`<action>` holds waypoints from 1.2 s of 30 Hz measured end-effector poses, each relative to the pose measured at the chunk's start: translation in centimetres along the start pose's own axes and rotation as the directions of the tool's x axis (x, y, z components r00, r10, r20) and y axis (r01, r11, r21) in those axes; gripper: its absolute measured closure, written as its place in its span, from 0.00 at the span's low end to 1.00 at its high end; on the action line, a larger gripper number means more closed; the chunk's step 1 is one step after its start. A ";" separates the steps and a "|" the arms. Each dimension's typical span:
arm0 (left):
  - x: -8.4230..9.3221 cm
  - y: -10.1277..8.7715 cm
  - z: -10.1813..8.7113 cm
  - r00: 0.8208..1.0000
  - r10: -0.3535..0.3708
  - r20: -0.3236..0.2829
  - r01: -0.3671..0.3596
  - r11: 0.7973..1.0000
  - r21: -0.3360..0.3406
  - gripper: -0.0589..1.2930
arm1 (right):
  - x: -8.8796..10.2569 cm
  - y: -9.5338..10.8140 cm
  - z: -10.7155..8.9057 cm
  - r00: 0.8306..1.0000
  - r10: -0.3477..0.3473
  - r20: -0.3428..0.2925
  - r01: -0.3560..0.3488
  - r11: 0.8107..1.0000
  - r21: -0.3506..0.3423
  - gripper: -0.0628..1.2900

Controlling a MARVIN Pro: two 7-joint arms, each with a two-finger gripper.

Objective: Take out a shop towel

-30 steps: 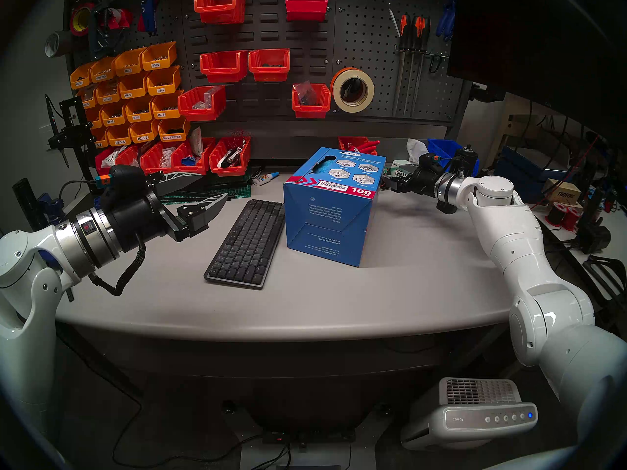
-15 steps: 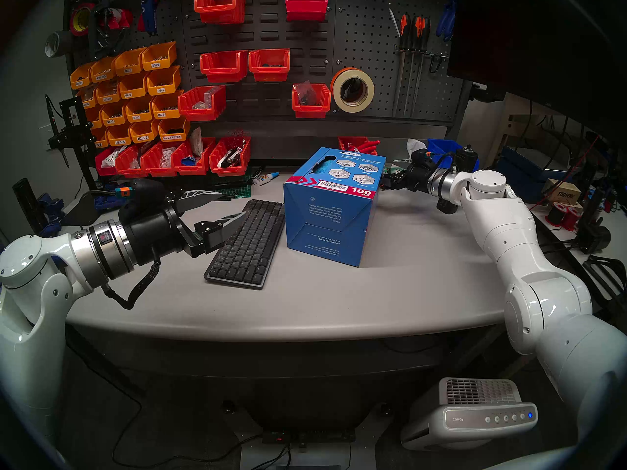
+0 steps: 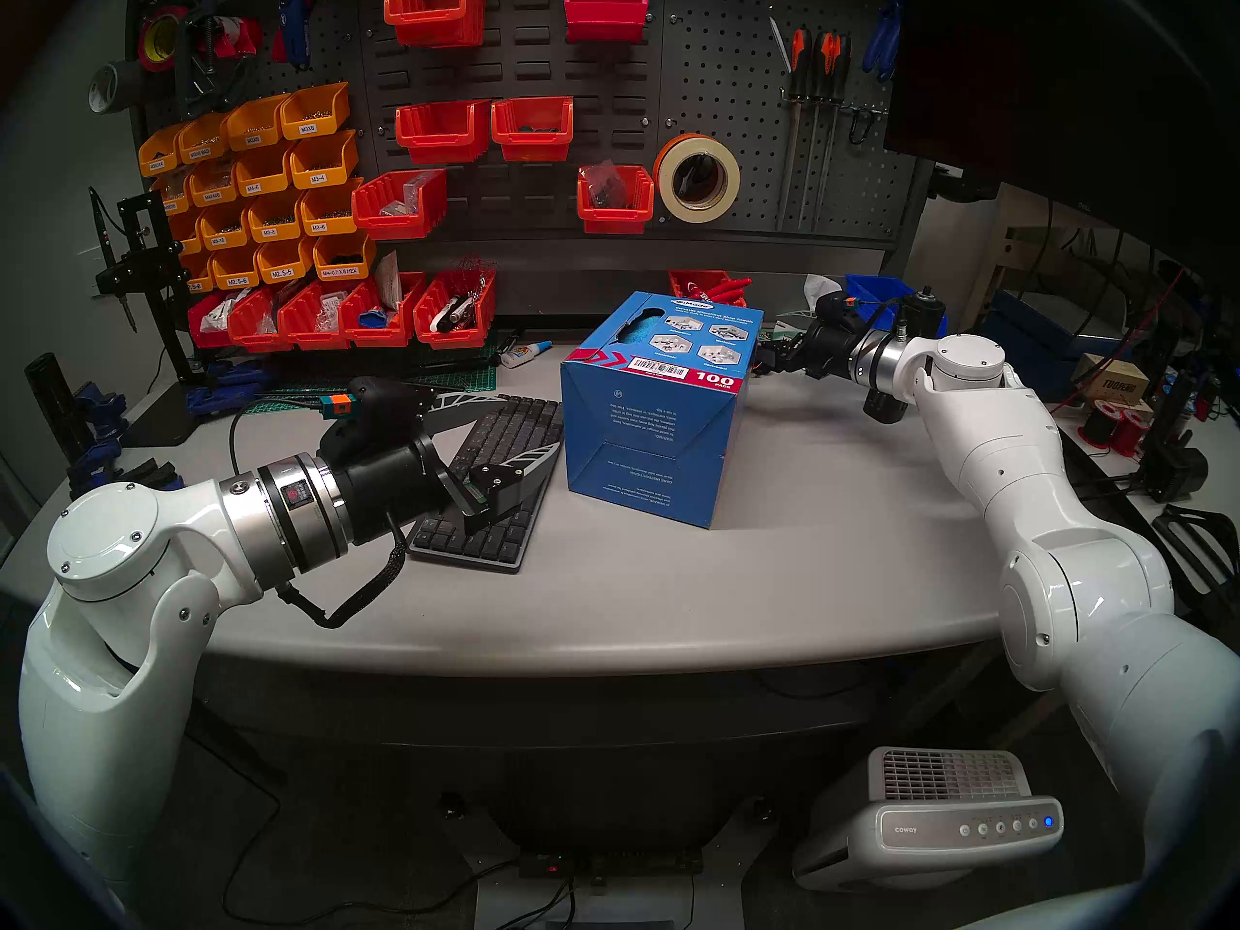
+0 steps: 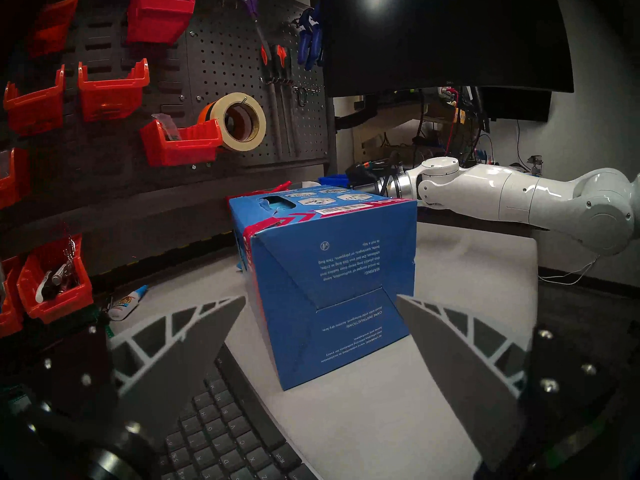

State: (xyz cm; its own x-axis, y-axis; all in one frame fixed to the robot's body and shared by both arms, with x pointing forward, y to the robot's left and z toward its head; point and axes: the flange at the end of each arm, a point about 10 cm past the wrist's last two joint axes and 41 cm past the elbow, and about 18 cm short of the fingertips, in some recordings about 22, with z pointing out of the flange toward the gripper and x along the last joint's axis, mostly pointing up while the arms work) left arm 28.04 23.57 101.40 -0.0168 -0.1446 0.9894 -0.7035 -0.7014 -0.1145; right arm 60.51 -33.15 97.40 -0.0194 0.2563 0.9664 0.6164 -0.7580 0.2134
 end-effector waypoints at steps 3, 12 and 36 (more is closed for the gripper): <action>-0.1 0.3 0.3 1.000 0.012 0.000 -0.012 1.000 0.008 0.08 | -0.1 0.0 -0.1 1.000 -0.001 -0.002 0.001 1.000 0.003 0.05; -0.7 1.2 1.4 0.998 0.065 0.010 -0.065 0.997 0.044 0.08 | -0.3 0.2 -0.5 1.000 -0.007 -0.012 0.008 1.000 0.020 0.05; -1.4 2.4 4.1 0.996 0.084 0.005 -0.084 0.993 0.081 0.08 | -1.4 0.5 -1.3 1.000 0.002 -0.010 -0.001 0.999 0.045 0.05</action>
State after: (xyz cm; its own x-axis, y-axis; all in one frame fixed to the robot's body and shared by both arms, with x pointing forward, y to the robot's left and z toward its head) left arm 29.29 19.27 99.38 -0.0722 -0.2065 0.9758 -0.6395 -0.7412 -0.2042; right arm 59.78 -34.70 96.31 -0.0263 0.2490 0.9682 0.6512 -0.7305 0.2056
